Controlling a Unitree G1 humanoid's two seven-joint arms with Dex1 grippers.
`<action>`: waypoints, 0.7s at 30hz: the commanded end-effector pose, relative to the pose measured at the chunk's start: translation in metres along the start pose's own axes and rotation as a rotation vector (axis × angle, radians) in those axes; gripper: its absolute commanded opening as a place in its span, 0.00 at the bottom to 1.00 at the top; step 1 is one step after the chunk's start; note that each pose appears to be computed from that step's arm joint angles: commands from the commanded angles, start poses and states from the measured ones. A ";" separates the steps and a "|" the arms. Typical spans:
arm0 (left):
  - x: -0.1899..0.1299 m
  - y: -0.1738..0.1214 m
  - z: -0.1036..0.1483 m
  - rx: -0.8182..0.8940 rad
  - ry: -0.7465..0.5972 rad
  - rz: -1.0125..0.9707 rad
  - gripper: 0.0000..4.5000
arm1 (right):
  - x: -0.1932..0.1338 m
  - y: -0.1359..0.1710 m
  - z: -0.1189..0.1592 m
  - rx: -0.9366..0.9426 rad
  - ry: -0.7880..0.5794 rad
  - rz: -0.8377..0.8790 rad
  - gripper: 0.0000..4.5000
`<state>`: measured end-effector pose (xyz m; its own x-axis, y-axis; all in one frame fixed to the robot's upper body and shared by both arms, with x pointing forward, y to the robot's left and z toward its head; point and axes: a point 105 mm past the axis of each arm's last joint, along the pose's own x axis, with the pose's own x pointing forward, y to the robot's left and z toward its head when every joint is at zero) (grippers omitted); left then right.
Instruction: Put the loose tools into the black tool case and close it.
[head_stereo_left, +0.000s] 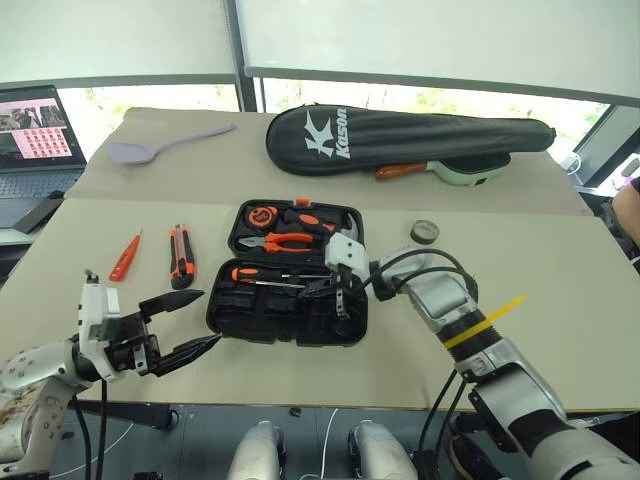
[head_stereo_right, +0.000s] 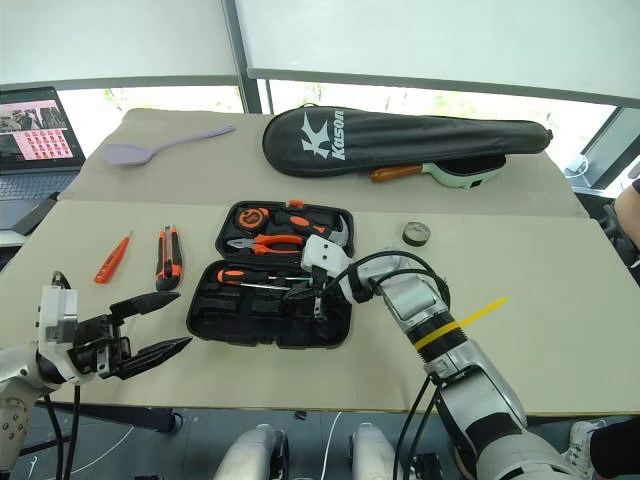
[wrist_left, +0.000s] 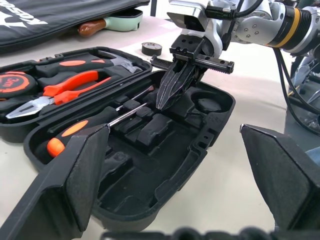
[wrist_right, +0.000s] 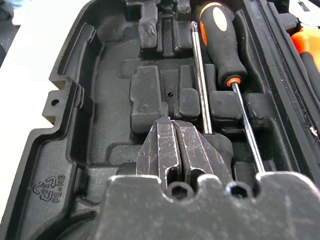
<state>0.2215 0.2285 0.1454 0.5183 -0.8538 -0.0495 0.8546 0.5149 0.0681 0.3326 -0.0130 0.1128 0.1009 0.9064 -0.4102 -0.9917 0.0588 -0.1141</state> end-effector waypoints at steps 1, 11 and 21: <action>-0.005 0.001 0.005 0.039 0.001 0.007 1.00 | -0.002 -0.005 0.003 0.076 -0.028 -0.001 0.01; -0.007 0.002 -0.003 0.039 -0.009 0.027 1.00 | -0.001 -0.002 0.001 0.328 -0.034 0.049 0.01; -0.009 0.000 -0.008 0.033 -0.012 0.039 1.00 | -0.020 -0.009 0.031 0.192 -0.179 0.020 0.01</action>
<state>0.2179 0.2350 0.1346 0.5454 -0.8371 -0.0426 0.8372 0.5416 0.0752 0.3306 -0.0181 0.1413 0.0474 0.9666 -0.2520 -0.9872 0.0838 0.1359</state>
